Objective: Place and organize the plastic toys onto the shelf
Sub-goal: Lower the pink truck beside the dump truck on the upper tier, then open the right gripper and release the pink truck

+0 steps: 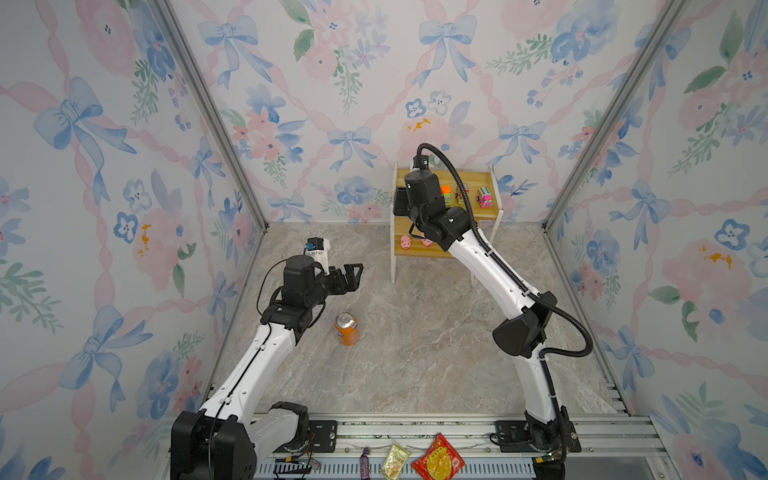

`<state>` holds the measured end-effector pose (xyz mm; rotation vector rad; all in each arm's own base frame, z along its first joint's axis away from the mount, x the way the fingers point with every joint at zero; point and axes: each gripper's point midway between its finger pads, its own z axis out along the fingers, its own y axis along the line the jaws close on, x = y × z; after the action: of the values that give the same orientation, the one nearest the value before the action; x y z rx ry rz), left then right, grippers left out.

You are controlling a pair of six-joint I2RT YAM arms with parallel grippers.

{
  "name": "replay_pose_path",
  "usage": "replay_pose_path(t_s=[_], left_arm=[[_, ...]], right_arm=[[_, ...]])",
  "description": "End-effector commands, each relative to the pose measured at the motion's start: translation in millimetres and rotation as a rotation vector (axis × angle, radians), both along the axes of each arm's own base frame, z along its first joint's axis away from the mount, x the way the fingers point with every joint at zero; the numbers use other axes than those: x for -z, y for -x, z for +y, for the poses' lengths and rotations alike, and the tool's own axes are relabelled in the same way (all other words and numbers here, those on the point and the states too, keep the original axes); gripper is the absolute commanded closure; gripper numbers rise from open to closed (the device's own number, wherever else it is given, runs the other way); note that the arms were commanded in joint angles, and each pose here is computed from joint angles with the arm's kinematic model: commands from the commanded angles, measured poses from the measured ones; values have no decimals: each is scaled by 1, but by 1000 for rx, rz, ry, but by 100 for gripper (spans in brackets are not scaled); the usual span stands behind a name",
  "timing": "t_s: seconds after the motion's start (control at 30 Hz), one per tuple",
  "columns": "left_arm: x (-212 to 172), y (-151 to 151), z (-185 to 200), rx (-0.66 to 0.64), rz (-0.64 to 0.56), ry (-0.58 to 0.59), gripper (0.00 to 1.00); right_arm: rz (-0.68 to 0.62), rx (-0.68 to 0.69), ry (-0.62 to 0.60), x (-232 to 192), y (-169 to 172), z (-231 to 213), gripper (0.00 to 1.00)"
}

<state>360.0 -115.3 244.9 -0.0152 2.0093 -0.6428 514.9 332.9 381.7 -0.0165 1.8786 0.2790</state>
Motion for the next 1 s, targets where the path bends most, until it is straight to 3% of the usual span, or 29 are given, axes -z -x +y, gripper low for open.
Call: replay_pose_path(t_s=[0.0,0.3,0.6,0.73,0.97], left_arm=[[2,0,0,15,-11,-9,2],[3,-1,2,8,-7,-9,2],[3,-2,6,-8,-9,-14,2],[-2,-2,16,-53,-29,-29,2],[-7,-5,46,-180,-63,-80,2]], right_arm=[[-78,-24,-45,-39,8,-2,48],[-157,-42,-66,-74,26,-3,41],[-278,-75,-62,-124,75,-16,33],[-335,-43,-49,-128,105,-55,22],[-350,177,-8,-101,160,-198,1]])
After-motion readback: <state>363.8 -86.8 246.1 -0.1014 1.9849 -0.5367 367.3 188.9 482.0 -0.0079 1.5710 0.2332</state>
